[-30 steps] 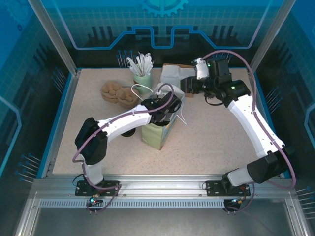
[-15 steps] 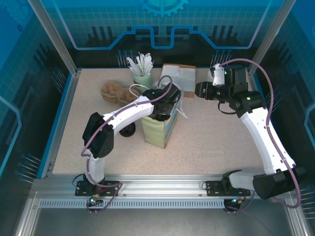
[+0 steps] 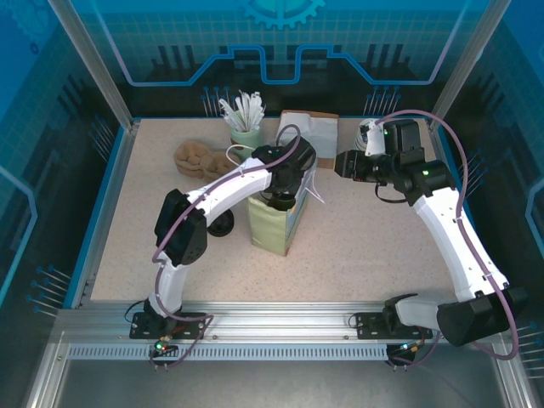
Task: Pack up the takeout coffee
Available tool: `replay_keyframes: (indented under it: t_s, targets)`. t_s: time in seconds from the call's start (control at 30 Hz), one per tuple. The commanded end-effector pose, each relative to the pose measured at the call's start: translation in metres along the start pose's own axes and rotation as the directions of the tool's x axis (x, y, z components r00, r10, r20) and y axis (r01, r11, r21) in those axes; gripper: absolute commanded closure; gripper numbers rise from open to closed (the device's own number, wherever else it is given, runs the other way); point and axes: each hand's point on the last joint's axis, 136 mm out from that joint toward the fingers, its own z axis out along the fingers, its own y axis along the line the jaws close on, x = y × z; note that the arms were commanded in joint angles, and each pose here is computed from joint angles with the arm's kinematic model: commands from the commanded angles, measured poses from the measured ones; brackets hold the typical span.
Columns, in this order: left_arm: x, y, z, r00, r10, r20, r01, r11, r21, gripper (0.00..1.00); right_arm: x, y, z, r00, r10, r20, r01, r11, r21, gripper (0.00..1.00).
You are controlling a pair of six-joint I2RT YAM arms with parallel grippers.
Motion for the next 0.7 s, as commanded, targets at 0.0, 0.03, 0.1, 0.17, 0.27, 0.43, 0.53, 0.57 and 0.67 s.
replay_keyframes:
  t_s: [0.0,0.03,0.1,0.17,0.27,0.43,0.53,0.57,0.67]
  targets:
    - [0.025,0.006,0.026,0.991,0.023,-0.131,-0.026,0.999,-0.022,0.37,0.008,0.002,-0.003,0.999,0.024,-0.022,-0.024,0.999,-0.028,0.57]
    - [0.025,0.006,0.028,0.991,0.023,-0.135,-0.027,0.999,-0.023,0.37,0.007,0.003,-0.003,0.999,0.023,-0.023,-0.024,0.999,-0.031,0.57]
    - [0.025,0.007,0.032,0.99,0.022,-0.142,-0.025,0.999,-0.022,0.37,0.007,0.003,-0.002,0.999,0.021,-0.026,-0.022,0.999,-0.033,0.57]
    - [0.028,0.007,0.037,0.987,0.022,-0.158,-0.026,0.999,-0.023,0.37,0.006,0.004,-0.001,1.0,0.015,-0.028,-0.016,0.999,-0.037,0.57]
    - [0.031,0.006,0.043,0.985,0.021,-0.171,-0.026,0.999,-0.023,0.37,0.006,0.005,0.001,0.999,0.017,-0.037,-0.018,0.999,-0.044,0.57]
    - [0.038,0.003,0.05,0.983,0.028,-0.184,-0.029,1.0,-0.006,0.38,0.004,0.004,0.004,0.999,0.01,-0.038,-0.012,0.999,-0.046,0.57]
    - [0.044,0.004,0.056,0.98,0.031,-0.197,-0.033,0.999,-0.008,0.38,0.002,0.005,0.008,0.999,0.013,-0.044,-0.016,0.999,-0.05,0.57]
    - [0.046,0.005,0.057,0.979,0.031,-0.199,-0.034,0.999,-0.009,0.38,0.001,0.005,0.009,0.999,0.017,-0.045,-0.019,0.999,-0.051,0.57]
    - [0.05,0.003,0.06,0.978,0.041,-0.203,-0.043,0.999,-0.006,0.38,-0.004,0.006,0.015,0.998,0.03,-0.047,-0.033,0.997,-0.063,0.57]
